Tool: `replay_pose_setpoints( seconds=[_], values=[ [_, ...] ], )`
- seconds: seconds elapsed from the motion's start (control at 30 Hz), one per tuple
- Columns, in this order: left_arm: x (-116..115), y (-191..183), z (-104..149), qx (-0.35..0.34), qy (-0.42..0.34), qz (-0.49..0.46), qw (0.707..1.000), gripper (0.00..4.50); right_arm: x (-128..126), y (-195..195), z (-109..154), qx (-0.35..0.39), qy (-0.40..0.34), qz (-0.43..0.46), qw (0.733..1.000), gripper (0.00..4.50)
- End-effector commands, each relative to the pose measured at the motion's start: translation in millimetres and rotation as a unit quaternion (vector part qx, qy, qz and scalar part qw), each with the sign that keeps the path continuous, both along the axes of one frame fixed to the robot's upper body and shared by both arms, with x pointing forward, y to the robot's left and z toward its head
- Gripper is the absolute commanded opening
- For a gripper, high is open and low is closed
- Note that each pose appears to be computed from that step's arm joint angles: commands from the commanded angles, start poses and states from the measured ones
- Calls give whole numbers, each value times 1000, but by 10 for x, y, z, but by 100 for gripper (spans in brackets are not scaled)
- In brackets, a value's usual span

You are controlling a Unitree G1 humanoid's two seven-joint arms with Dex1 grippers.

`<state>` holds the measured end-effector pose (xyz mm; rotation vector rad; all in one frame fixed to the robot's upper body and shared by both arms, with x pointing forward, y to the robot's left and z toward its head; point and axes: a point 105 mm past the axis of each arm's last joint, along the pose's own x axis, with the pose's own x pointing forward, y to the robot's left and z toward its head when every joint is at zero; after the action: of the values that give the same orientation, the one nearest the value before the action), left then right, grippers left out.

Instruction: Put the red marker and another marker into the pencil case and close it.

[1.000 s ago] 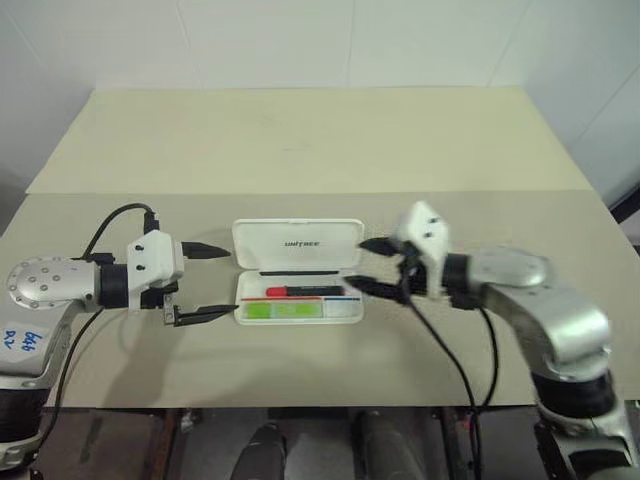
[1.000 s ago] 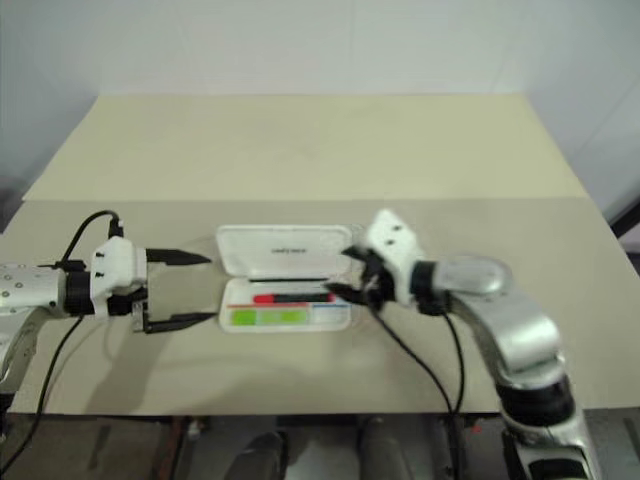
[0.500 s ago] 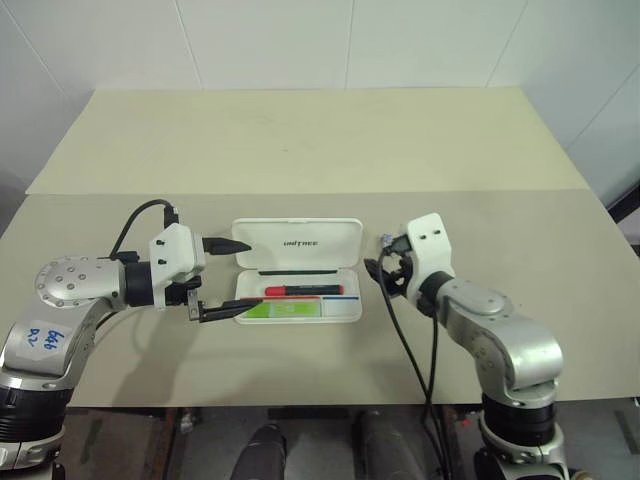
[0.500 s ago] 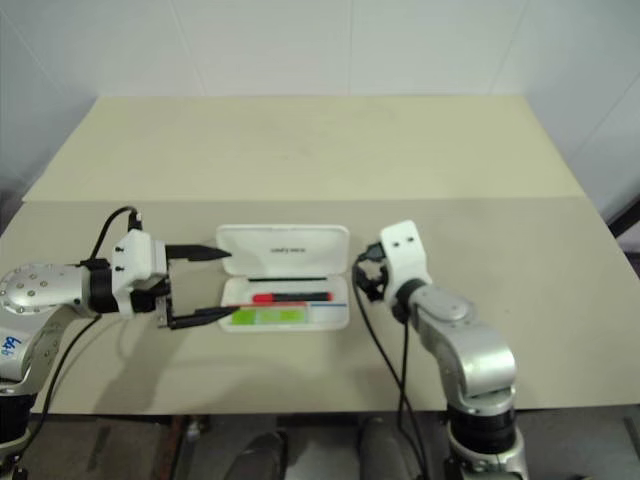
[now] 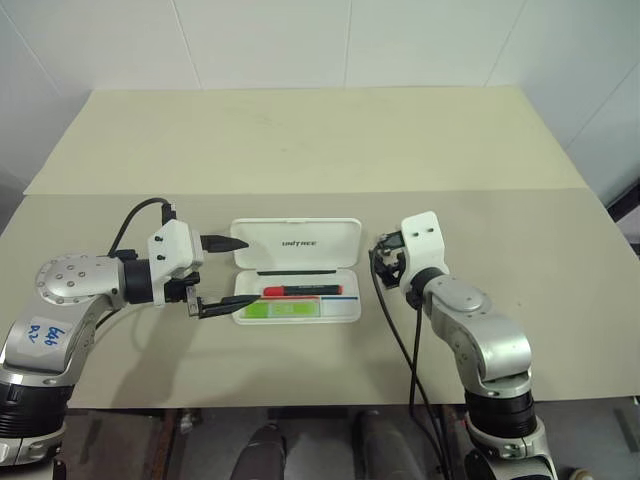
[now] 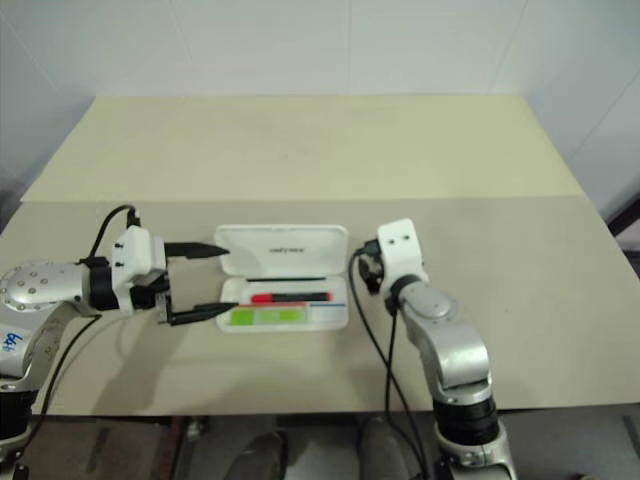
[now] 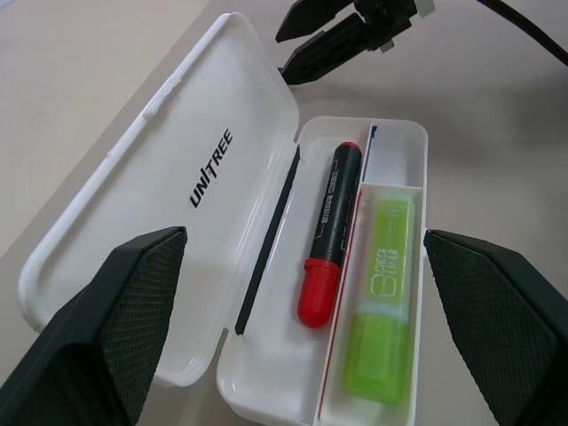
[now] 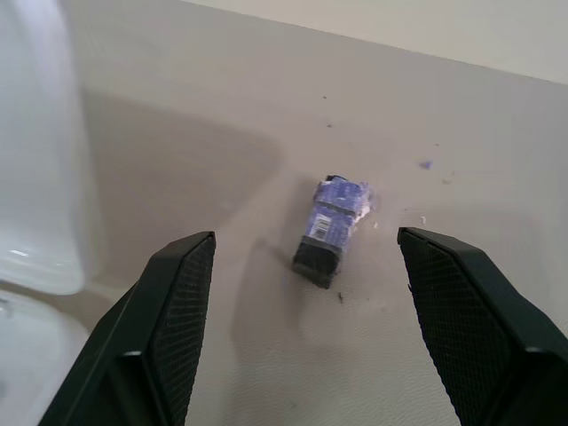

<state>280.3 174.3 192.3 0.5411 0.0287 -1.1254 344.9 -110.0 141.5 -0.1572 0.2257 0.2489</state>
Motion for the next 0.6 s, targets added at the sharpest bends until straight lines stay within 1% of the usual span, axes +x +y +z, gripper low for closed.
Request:
replay_pose_setpoints(
  seconds=[0.03,0.47,0.5,0.53,0.6],
  values=[
    [-7,-38,86,-3,-20,-4,1000,450,47,20,59,5,-23,-7,1000,348],
    [14,-76,87,-7,-22,-6,1000,450,201,41,-26,14,-28,-40,999,348],
    [15,-79,88,-7,-22,-6,1000,450,208,37,-30,14,-29,-43,999,308],
    [17,-82,88,-8,-22,-6,1000,450,223,22,-31,16,-32,-52,998,291],
    [18,-85,83,-7,-22,-7,1000,450,246,16,-34,20,-36,-59,997,219]
  ],
)
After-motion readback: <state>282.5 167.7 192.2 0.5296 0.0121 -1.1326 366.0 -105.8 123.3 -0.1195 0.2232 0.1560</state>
